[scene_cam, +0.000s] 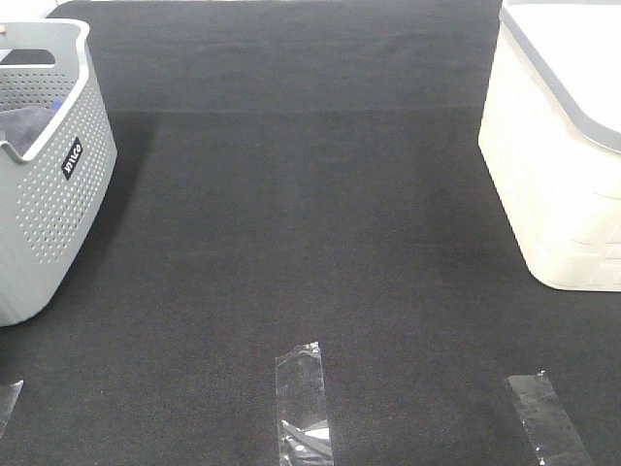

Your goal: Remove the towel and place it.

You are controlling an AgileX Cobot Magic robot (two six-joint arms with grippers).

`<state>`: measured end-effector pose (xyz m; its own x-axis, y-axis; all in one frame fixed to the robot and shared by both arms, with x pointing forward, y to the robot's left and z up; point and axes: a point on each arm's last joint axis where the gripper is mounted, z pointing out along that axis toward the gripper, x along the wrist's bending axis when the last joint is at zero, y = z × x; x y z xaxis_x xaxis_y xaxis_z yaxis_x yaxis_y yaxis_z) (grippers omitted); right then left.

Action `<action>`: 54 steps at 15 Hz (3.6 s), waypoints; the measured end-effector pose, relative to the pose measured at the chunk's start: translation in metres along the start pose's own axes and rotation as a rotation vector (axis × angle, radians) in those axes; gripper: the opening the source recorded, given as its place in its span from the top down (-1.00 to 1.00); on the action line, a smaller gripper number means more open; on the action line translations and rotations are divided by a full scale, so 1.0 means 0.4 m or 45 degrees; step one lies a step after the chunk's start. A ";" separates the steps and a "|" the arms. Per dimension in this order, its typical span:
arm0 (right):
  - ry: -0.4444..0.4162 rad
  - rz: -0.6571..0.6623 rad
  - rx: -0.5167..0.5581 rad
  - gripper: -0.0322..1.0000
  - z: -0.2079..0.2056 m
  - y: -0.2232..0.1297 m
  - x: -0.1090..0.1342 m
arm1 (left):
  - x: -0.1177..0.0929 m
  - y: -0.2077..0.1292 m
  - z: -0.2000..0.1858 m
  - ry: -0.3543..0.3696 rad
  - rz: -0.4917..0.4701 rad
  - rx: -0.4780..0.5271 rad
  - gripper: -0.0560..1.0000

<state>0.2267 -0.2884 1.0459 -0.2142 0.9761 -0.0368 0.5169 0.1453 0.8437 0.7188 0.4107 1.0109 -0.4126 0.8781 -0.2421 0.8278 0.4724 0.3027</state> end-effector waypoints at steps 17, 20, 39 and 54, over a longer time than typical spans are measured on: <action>0.000 0.000 0.000 -0.59 0.000 0.000 0.000 | -0.096 -0.026 -0.392 -0.275 0.133 -0.387 0.89; 0.000 0.000 0.000 -0.59 0.000 0.000 0.000 | -0.139 -0.054 -0.517 -0.459 0.179 -0.553 0.89; 0.612 -0.190 -0.016 -0.25 0.139 0.313 0.058 | -0.612 -0.382 -0.779 -1.215 0.675 -0.988 0.89; 0.516 -0.439 -0.160 -0.20 0.397 0.475 0.219 | -0.785 -0.502 -0.707 -1.380 0.744 -0.987 0.89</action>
<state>0.4378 -0.1497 1.1181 -0.6688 0.7312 -0.1342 0.2625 0.4012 0.8776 0.5747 0.0615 1.2867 0.6790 0.6346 -0.3691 0.2197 0.3041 0.9270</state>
